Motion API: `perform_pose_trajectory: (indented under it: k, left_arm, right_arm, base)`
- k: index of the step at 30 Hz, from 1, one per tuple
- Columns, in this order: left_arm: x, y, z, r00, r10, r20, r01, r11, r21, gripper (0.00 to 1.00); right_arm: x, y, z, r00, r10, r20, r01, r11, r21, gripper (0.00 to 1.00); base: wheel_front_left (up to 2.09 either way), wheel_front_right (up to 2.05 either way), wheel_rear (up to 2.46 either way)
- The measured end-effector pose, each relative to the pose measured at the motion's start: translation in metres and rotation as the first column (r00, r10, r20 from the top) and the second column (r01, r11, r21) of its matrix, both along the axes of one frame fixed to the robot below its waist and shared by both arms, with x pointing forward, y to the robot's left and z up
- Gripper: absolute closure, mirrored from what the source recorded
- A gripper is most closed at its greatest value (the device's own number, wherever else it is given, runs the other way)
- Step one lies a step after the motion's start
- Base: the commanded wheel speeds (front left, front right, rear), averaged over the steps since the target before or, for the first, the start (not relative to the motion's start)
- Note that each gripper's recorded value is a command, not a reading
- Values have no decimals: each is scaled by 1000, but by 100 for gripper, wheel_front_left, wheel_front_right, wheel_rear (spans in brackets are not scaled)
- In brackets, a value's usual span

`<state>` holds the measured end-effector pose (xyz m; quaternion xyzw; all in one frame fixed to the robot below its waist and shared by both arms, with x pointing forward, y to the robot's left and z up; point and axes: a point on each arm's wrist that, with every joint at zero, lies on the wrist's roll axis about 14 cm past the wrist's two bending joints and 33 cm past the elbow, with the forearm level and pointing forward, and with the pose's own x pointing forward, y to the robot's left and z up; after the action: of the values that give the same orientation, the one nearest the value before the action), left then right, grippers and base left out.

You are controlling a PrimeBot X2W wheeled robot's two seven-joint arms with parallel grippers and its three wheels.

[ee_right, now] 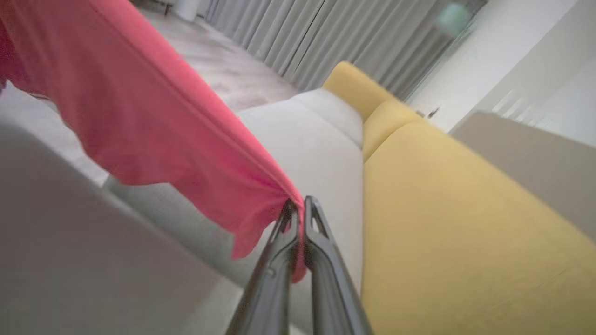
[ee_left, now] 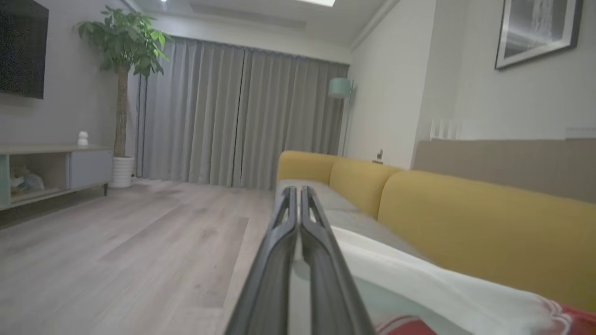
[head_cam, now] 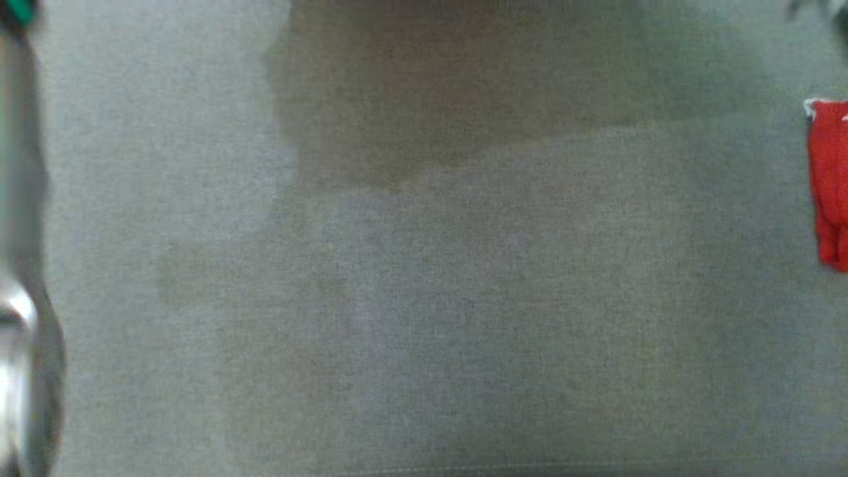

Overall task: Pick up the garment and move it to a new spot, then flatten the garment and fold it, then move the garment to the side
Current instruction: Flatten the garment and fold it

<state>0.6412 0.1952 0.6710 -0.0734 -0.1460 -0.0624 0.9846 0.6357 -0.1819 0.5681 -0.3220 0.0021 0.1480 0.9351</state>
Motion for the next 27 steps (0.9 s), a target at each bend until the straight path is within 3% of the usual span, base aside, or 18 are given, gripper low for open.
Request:
perform_pose_trajectory:
  k: [6, 11, 21, 27]
  left_arm:
    - [-60, 1, -120, 966, -19, -259, 49, 993, 110, 100]
    - [-127, 13, -180, 914, -24, -405, 94, 984, 153, 100]
    - [-238, 6, -220, 808, -100, -581, 274, 937, 219, 100]
    - [-296, -4, -230, 723, -145, -676, 367, 909, 198, 100]
  right_arm:
    - [-54, 7, -82, 976, 12, -216, -16, 1000, -17, 100]
    - [-109, 12, -128, 927, 17, -375, -38, 998, -51, 100]
    - [-186, 0, -135, 826, 7, -563, -43, 998, -51, 100]
    - [-227, -4, -126, 748, 12, -663, -24, 1000, -9, 100]
  base:
    - [0, 0, 0]
    - [0, 0, 0]
    - [0, 0, 0]
    - [0, 0, 0]
